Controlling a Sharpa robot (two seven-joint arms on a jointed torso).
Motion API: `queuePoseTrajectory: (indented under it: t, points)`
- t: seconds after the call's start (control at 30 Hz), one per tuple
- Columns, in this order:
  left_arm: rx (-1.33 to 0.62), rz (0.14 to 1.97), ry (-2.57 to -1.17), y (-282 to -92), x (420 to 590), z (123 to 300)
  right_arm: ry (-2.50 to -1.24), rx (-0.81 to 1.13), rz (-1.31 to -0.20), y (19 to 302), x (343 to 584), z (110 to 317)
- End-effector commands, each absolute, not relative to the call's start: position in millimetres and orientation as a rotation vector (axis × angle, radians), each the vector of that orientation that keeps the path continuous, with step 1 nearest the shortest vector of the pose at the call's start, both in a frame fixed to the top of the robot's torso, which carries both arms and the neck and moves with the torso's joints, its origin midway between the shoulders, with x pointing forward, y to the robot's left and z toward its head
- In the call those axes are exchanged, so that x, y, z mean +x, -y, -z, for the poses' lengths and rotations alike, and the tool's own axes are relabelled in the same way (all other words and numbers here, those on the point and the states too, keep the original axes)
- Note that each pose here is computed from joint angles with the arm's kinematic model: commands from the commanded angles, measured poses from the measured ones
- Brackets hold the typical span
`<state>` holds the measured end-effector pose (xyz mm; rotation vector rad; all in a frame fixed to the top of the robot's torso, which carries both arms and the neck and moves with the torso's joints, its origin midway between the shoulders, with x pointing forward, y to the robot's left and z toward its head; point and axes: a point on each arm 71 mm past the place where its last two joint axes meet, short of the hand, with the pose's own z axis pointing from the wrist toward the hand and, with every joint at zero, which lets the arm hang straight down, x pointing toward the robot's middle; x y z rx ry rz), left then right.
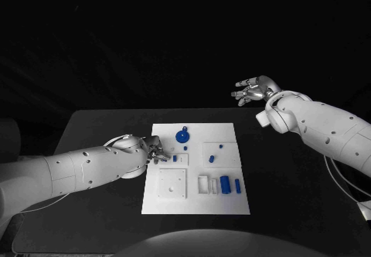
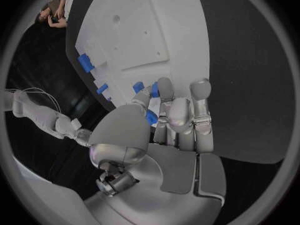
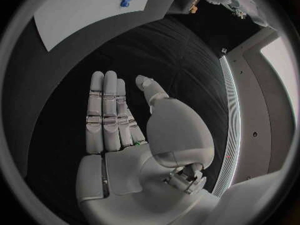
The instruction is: Assemble the parts on the task board
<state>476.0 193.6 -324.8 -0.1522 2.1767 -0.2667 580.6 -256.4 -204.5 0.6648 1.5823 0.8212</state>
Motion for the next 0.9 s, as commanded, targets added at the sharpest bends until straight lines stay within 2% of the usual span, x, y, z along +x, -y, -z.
queuePoseTrajectory:
  t: [0.03,0.9]
  points:
    - [-0.145,0.245,-2.215,-195.0,472.5,331.2,-1.589,0.665,-0.825,256.0,580.6,205.0]
    - [-0.137,0.235,-2.233,-195.6,472.0,332.3,-1.592,0.668,-0.820,258.7,580.2,206.0]
